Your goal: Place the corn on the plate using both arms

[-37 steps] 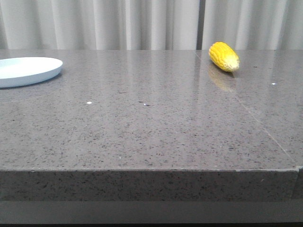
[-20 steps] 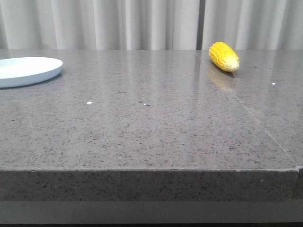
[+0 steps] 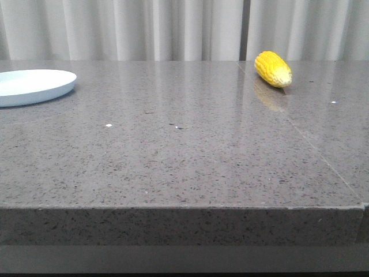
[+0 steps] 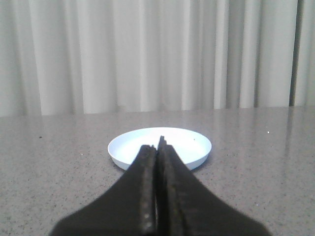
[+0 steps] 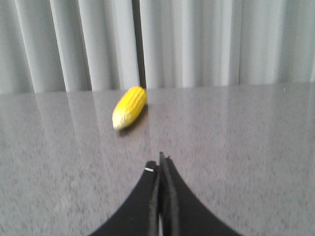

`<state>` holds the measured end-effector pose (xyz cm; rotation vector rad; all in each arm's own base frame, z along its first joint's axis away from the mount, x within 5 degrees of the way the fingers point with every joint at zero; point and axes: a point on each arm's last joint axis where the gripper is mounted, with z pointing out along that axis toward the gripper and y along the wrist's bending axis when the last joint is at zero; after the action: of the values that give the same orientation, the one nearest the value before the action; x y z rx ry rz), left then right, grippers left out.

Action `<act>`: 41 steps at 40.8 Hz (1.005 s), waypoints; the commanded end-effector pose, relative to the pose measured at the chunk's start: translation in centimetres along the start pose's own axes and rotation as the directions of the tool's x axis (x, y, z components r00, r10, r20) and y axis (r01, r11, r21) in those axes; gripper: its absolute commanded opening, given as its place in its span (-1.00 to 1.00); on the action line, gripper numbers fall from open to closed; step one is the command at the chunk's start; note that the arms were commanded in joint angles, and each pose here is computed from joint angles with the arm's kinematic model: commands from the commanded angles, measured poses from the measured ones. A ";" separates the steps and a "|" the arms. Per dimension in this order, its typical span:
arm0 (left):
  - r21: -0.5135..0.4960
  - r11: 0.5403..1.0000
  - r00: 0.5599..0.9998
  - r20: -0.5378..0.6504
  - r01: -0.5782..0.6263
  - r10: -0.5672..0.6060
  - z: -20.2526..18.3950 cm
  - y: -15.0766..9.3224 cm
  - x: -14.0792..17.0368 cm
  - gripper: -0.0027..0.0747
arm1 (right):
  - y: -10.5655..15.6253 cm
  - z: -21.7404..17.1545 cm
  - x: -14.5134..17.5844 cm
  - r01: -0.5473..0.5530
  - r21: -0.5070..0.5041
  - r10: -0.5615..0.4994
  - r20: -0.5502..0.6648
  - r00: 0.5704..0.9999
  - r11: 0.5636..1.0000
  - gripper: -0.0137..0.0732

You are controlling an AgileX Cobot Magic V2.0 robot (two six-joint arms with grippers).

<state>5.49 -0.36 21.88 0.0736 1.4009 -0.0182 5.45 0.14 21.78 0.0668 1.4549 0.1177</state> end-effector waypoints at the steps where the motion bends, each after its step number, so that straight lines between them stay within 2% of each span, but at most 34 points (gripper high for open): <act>1: 0.006 1.000 0.983 0.184 0.013 -0.014 -0.4 0.1 -3.2 -0.98 | 0.4 -0.6 -4.0 0.005 -0.007 -0.004 0.173 0.985 1.000 -0.88; 6: 0.002 1.000 0.958 0.286 0.013 -0.013 -1.1 0.3 -7.7 -0.98 | 0.9 -1.1 -7.1 0.007 -0.017 -0.004 0.178 0.984 1.000 -0.88; 12: -0.003 1.000 0.957 0.290 0.014 -0.013 -1.7 0.5 -12.9 -0.98 | 1.4 -0.9 -10.9 0.024 -0.018 -0.022 0.125 0.992 1.000 -0.88; 16: -0.004 1.000 0.975 0.223 0.015 -0.014 -1.3 0.7 -15.6 -0.98 | 1.7 -0.1 -12.9 0.025 -0.019 -0.023 0.075 0.997 1.000 -0.88; 21: -0.005 1.000 0.997 0.074 0.015 -0.015 0.1 0.8 -17.9 -0.98 | 1.9 1.3 -14.7 0.025 -0.017 -0.025 -0.025 0.999 1.000 -0.88; 25: -0.005 1.000 0.998 -0.056 0.015 -0.015 1.4 0.9 -18.1 -0.98 | 2.0 2.4 -15.0 0.024 -0.014 -0.026 -0.118 0.993 1.000 -0.88; 33: -0.001 1.000 0.964 -0.265 0.014 -0.014 4.1 0.8 -15.7 -0.98 | 1.9 4.7 -13.4 0.023 -0.003 -0.023 -0.283 0.959 1.000 -0.88; 41: 0.001 1.000 0.935 -0.353 0.014 -0.012 5.3 0.7 -13.9 -0.98 | 1.8 6.0 -12.5 0.023 0.003 -0.020 -0.360 0.933 1.000 -0.88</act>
<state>7.70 -0.29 35.63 0.0677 1.8198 -0.0041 9.34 0.68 33.59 0.0355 1.8911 0.1293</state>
